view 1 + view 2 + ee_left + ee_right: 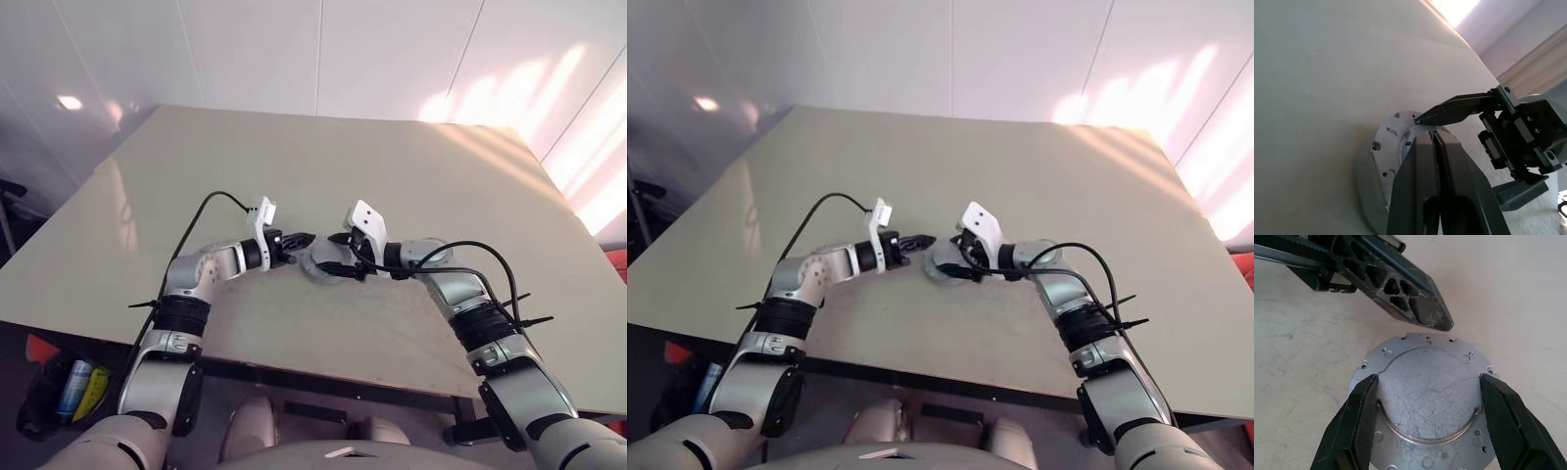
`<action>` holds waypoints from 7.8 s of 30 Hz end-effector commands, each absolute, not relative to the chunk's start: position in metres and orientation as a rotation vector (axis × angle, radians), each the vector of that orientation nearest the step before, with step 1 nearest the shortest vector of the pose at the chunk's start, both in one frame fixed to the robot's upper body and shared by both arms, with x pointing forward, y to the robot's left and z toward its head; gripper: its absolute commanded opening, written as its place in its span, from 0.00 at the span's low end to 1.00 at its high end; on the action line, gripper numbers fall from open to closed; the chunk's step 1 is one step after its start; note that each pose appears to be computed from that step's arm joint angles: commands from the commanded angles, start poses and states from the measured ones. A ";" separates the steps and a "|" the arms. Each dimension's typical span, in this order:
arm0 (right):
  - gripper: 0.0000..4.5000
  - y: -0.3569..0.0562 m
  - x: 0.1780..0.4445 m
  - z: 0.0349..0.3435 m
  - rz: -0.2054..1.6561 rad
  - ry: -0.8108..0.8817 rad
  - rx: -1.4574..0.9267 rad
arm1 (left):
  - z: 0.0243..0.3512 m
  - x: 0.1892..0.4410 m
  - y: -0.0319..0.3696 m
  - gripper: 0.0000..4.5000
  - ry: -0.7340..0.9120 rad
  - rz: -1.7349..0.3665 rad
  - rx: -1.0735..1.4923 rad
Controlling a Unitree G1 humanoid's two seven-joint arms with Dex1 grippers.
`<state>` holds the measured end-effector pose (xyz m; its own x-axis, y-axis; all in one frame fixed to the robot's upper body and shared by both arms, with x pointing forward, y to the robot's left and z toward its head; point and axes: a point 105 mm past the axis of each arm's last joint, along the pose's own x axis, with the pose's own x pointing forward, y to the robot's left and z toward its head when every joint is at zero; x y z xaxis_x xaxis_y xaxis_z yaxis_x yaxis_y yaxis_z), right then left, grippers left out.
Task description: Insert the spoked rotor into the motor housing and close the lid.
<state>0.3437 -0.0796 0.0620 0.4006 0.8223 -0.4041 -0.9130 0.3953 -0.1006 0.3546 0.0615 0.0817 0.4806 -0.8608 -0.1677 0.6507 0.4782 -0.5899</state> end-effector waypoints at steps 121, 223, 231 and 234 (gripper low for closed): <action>0.46 -0.086 0.398 0.120 0.564 0.693 1.212 | 0.081 0.381 0.107 0.00 0.477 -0.757 -0.571; 0.97 -0.070 0.396 0.159 0.708 0.488 1.072 | 0.164 0.350 0.094 0.48 0.313 -0.985 -1.374; 0.97 -0.091 0.408 0.143 0.566 0.465 1.046 | 0.153 0.383 0.148 0.48 0.068 -0.636 -1.277; 0.97 -0.097 0.409 0.138 0.545 0.472 1.038 | 0.142 0.390 0.186 0.48 -0.023 -0.444 -1.283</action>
<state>0.4066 -0.0945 0.1315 0.7652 0.6309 -0.1286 -0.1768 0.3979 0.9002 0.3873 0.1588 0.1273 0.8871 -0.4125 0.2072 0.3010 0.1767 -0.9371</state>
